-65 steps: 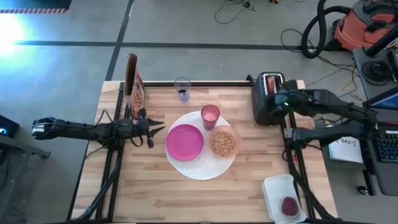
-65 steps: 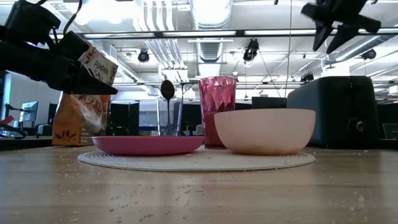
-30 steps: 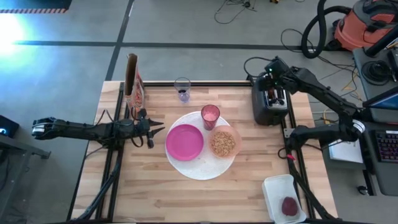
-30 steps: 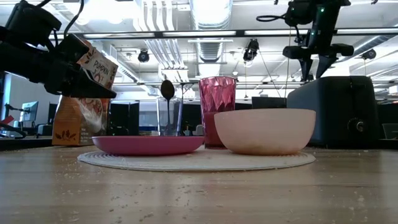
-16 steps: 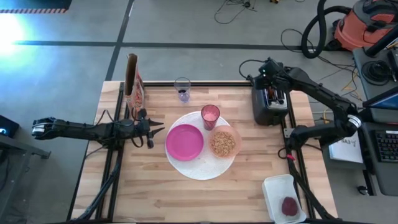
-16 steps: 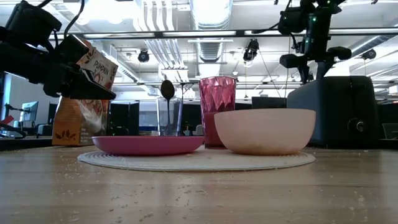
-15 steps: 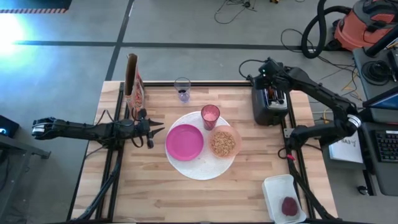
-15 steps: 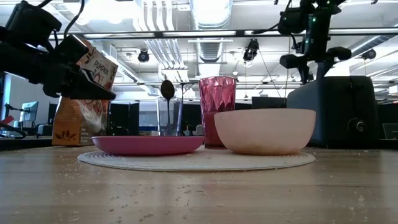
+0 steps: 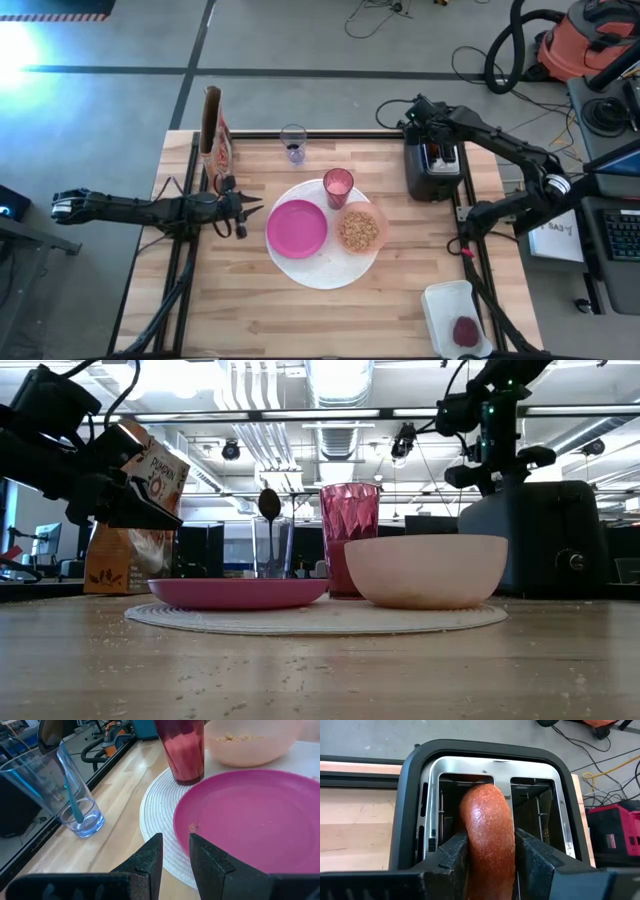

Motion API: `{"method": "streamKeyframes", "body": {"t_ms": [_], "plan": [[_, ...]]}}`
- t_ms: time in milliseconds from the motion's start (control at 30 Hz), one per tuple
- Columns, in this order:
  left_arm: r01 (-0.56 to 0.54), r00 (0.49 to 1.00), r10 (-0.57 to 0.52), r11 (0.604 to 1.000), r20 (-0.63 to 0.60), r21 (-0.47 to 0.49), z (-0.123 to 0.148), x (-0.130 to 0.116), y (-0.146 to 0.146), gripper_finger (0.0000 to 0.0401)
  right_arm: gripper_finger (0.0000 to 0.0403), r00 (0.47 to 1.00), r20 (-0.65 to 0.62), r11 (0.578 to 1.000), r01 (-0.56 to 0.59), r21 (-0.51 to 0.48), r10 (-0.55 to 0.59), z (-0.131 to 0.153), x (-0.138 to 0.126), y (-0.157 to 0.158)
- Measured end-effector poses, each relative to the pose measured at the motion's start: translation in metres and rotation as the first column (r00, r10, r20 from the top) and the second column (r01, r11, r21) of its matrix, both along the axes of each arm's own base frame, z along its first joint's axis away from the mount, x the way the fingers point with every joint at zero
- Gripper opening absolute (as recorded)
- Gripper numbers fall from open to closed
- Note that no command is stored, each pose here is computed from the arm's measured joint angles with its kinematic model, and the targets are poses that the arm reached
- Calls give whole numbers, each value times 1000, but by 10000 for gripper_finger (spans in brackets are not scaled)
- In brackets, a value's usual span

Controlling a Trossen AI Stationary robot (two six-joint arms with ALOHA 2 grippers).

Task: Arrange a breakfast setting
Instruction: Put the toasted bagel on the pink plate from the toaster

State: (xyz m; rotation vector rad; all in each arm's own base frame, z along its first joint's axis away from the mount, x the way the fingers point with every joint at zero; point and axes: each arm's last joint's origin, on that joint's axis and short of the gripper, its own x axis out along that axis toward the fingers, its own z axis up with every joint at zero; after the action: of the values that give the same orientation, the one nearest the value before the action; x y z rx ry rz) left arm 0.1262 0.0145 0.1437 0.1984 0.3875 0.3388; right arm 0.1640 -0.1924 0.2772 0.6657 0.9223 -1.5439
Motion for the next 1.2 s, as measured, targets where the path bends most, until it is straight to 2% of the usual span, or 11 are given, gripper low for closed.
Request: {"method": "streamKeyframes", "body": {"t_ms": [467,1000,1200], "plan": [[-5,1000,5,1000,-8,1,-1,0,0,77,135,996,88,997,-3,-72,9,26,-13,14],[-5,1000,5,1000,-6,1,-1,0,0,77,136,997,71,999,-17,-46,20,20,-9,10],[-5,1000,5,1000,-6,1,-1,0,0,77,118,997,69,999,-23,-43,26,20,-8,10]]}}
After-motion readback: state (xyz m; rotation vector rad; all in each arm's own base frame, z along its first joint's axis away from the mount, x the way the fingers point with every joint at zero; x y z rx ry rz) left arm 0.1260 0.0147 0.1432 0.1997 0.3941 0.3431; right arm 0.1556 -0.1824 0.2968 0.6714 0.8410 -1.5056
